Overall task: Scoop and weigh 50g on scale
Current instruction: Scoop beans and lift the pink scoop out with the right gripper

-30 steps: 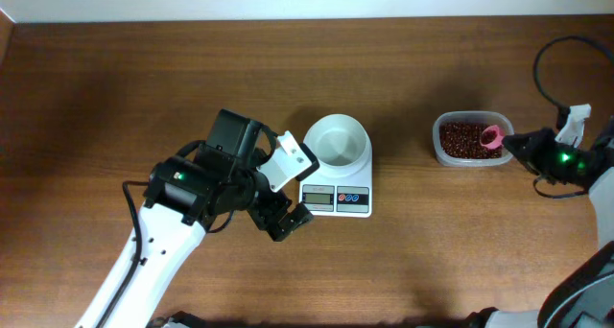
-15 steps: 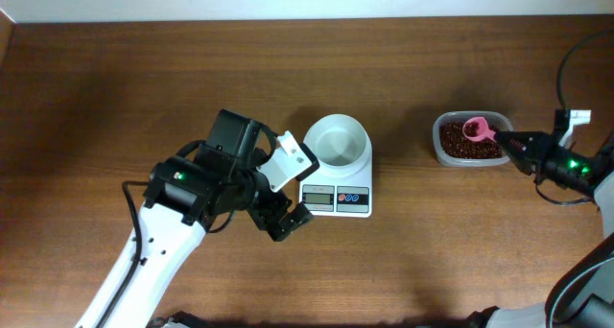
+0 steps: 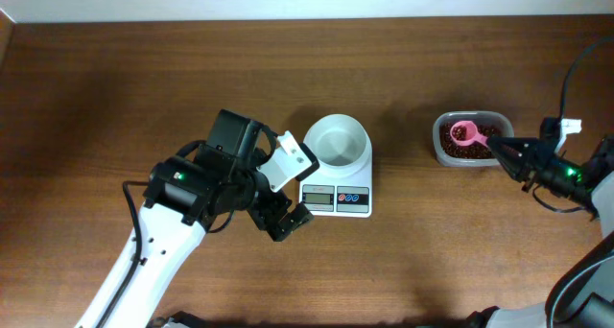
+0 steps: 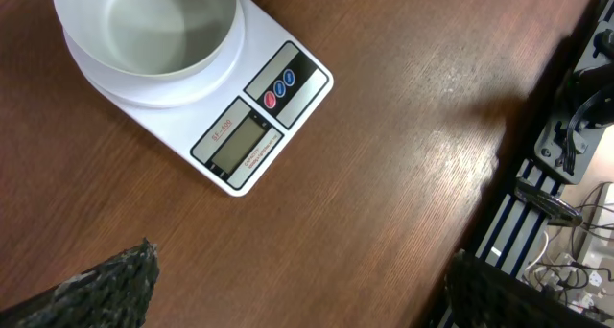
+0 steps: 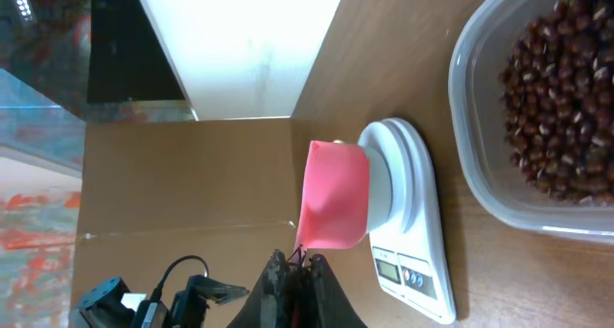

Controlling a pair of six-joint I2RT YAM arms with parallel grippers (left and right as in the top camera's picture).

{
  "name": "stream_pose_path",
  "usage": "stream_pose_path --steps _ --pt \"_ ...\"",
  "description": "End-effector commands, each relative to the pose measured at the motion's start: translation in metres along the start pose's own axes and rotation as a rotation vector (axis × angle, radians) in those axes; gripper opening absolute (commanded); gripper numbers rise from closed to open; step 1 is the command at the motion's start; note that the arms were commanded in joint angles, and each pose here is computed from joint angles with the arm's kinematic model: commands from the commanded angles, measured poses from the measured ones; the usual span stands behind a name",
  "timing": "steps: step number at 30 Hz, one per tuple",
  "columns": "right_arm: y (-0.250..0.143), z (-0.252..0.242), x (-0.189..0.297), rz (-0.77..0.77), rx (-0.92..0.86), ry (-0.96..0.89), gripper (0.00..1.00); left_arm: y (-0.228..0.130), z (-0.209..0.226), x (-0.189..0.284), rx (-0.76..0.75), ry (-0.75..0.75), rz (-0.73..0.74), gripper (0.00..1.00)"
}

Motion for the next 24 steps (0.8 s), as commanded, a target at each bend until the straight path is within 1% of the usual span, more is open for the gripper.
stream_pose_path --steps 1,4,10,23,24 --pt "-0.018 -0.006 -0.019 0.084 0.002 0.023 0.04 0.005 0.0 0.005 0.001 0.012 -0.015 0.99" --pt "-0.036 -0.007 -0.039 0.168 -0.007 0.038 0.04 0.005 0.0 0.005 0.001 0.012 -0.015 0.99" --pt "-0.057 0.0 -0.062 0.275 0.003 0.056 0.04 0.005 0.0 0.005 0.001 0.012 -0.015 0.99" --pt "-0.06 0.0 -0.066 0.291 0.015 0.053 0.04 0.017 0.003 0.005 -0.025 0.016 -0.08 0.99" --pt "-0.06 -0.001 -0.067 0.29 0.02 0.051 0.04 0.021 0.005 0.006 -0.036 0.028 -0.098 0.97"
Point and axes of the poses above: each gripper's point midway between its finger pads, its own x axis back along the fingers, its own z axis along the line the jaws close on, y = z × x, the point moved 4 cm from there along x, back along the fingers, and after that the axes turned 11 degrees about -x, right-handed, at the moved point
